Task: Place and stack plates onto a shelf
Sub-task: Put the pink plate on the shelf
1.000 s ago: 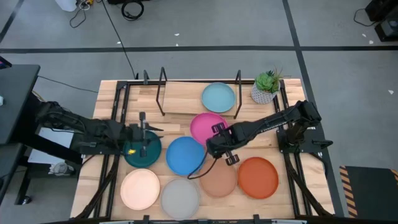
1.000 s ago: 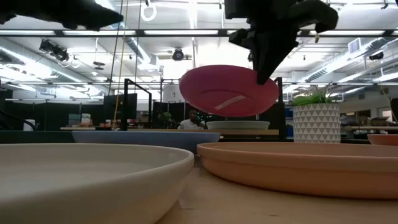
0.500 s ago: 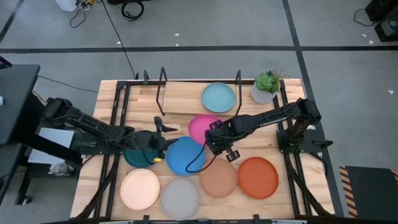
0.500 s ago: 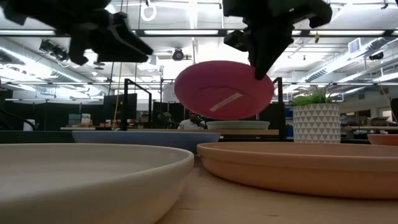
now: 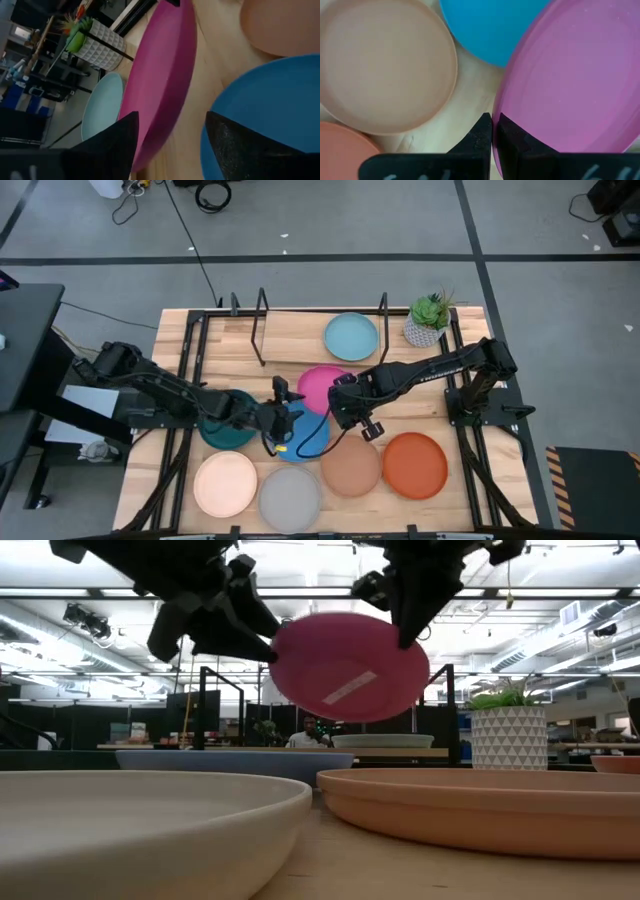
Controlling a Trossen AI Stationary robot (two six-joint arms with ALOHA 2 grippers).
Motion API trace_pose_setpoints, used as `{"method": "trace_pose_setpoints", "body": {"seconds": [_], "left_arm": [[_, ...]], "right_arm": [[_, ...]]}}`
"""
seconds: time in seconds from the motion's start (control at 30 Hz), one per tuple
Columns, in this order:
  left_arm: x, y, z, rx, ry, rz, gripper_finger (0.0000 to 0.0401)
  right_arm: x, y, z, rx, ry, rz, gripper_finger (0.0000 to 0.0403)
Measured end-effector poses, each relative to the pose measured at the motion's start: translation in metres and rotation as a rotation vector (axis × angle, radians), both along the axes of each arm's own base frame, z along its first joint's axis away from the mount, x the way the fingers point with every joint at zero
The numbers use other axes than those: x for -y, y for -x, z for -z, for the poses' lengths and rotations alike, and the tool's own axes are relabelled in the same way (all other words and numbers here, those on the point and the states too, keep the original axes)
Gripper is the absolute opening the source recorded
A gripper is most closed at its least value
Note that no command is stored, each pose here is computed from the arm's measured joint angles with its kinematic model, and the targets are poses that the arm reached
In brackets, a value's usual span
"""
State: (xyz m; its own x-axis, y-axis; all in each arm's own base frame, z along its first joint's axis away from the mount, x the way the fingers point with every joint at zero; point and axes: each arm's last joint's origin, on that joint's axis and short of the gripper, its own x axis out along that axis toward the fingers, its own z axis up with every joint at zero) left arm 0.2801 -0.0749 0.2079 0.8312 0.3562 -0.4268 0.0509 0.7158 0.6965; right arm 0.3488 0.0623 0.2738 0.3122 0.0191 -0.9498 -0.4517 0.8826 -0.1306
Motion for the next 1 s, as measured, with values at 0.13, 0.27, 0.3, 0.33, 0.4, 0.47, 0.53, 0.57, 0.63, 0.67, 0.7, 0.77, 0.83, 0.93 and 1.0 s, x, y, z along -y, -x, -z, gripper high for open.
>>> {"method": "trace_pose_setpoints", "body": {"seconds": [0.13,0.27,0.3,0.33,0.4,0.47,0.53,0.57,0.63,0.67,0.7,0.77,0.83,0.93,1.0], "left_arm": [[-0.003,-0.005,0.005,-0.024,-0.021,-0.008,0.0224],[-0.007,-0.007,0.006,-0.030,-0.019,-0.017,0.0195],[-0.007,-0.007,0.007,-0.033,-0.018,-0.018,0.0184],[-0.007,-0.007,0.007,-0.033,-0.016,-0.019,0.0174],[-0.007,-0.007,0.007,-0.033,-0.015,-0.016,0.0153],[-0.007,-0.007,0.007,-0.040,-0.012,-0.008,0.0133],[-0.007,-0.006,0.008,-0.052,-0.014,0.000,0.0114],[-0.007,-0.006,0.009,-0.058,-0.016,0.005,0.0106],[-0.006,-0.006,0.010,-0.068,-0.017,0.012,0.0092],[-0.006,-0.005,0.010,-0.072,-0.019,0.013,0.0086],[-0.006,-0.005,0.011,-0.078,-0.020,0.014,0.0082],[-0.006,-0.005,0.011,-0.085,-0.021,0.013,0.0078],[-0.005,-0.005,0.011,-0.077,-0.017,0.009,0.0077],[-0.004,-0.005,0.009,-0.057,-0.016,-0.004,0.0077],[-0.004,-0.005,0.009,-0.055,-0.013,-0.009,0.0076]], "right_arm": [[-0.004,-0.001,-0.006,0.021,-0.024,-0.023,0.0020],[-0.008,-0.002,-0.011,0.036,-0.038,-0.047,0.0020],[-0.008,-0.002,-0.012,0.038,-0.038,-0.048,0.0020],[-0.008,-0.002,-0.012,0.038,-0.041,-0.048,0.0020],[-0.008,-0.002,-0.012,0.037,-0.042,-0.050,0.0020],[-0.008,-0.002,-0.012,0.038,-0.042,-0.050,0.0021],[-0.008,-0.003,-0.012,0.042,-0.042,-0.049,0.0024],[-0.008,-0.003,-0.012,0.044,-0.043,-0.048,0.0026],[-0.008,-0.003,-0.013,0.048,-0.042,-0.038,0.0031],[-0.008,-0.003,-0.013,0.051,-0.043,-0.026,0.0033],[-0.007,-0.003,-0.014,0.054,-0.045,-0.015,0.0036],[-0.007,-0.004,-0.014,0.060,-0.037,0.006,0.0043],[-0.006,-0.005,-0.014,0.073,-0.009,0.026,0.0053],[-0.004,-0.004,-0.016,0.094,0.037,0.062,0.0072],[-0.003,-0.003,-0.021,0.108,0.064,0.086,0.0089]]}}
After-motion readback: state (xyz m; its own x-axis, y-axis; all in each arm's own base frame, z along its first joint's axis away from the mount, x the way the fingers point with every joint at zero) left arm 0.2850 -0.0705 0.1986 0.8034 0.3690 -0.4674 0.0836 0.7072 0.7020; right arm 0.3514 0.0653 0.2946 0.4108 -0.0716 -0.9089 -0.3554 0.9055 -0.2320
